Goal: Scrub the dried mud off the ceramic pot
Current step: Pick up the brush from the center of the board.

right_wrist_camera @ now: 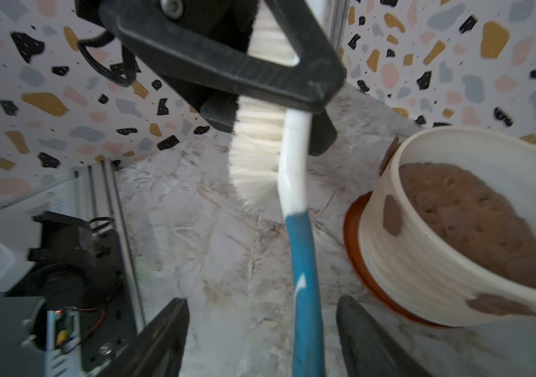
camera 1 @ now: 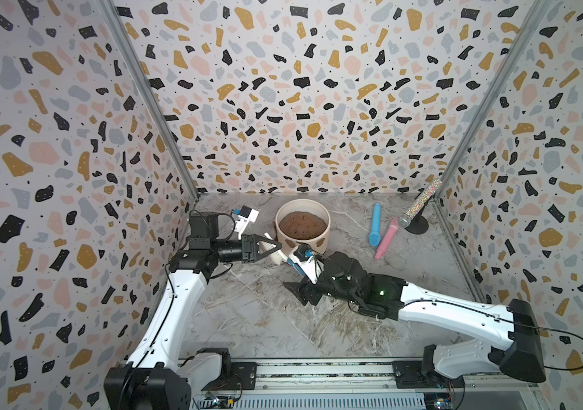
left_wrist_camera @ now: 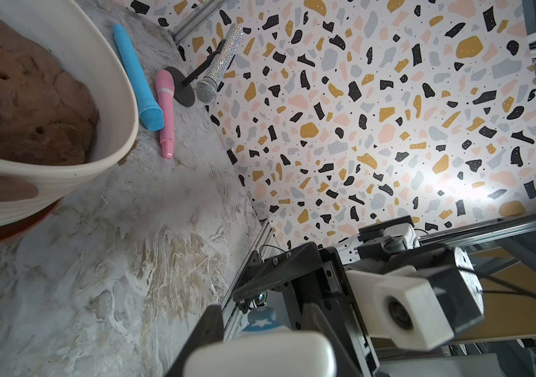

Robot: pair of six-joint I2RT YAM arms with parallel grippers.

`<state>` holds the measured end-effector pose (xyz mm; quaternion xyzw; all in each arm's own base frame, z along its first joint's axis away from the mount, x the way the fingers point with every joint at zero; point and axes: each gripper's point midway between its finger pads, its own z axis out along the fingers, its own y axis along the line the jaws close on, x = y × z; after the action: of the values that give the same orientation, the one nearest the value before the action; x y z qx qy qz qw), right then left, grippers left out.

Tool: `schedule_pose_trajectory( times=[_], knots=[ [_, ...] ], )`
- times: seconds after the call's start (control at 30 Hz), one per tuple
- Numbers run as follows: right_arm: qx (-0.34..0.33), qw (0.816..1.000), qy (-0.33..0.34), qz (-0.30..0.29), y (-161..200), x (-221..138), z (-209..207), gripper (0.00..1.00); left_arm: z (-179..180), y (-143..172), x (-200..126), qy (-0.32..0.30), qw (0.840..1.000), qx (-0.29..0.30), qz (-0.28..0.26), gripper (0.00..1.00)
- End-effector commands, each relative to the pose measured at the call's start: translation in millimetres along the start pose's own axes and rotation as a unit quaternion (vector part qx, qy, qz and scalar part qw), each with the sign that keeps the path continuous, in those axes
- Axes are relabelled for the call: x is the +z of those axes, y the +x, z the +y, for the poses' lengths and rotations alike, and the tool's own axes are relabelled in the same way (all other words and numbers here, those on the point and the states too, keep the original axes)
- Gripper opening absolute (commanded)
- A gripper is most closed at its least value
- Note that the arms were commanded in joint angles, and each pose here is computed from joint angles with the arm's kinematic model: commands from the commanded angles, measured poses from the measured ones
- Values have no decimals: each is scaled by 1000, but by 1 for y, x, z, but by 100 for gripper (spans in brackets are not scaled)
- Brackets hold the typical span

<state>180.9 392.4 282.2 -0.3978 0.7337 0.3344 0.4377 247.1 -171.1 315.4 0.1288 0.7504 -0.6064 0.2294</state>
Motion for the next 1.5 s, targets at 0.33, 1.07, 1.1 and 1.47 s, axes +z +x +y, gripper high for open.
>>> schedule_pose_trajectory(
  times=[0.33, 1.07, 1.1, 1.47],
  knots=[
    [270, 882, -386, -16, -51, -42, 32, 97, -65, 16, -8, 125, 986, 100, 44, 23],
    [246, 884, -398, -12, -54, -34, 33, 0, -67, 16, -9, 121, 987, 101, 43, 36],
    [246, 883, -400, -11, -55, -35, 34, 0, -68, 16, -9, 122, 986, 102, 43, 38],
    [211, 937, -278, -10, -42, -22, 8, 0, -56, 13, -6, 93, 991, 92, 34, 100]
  ],
)
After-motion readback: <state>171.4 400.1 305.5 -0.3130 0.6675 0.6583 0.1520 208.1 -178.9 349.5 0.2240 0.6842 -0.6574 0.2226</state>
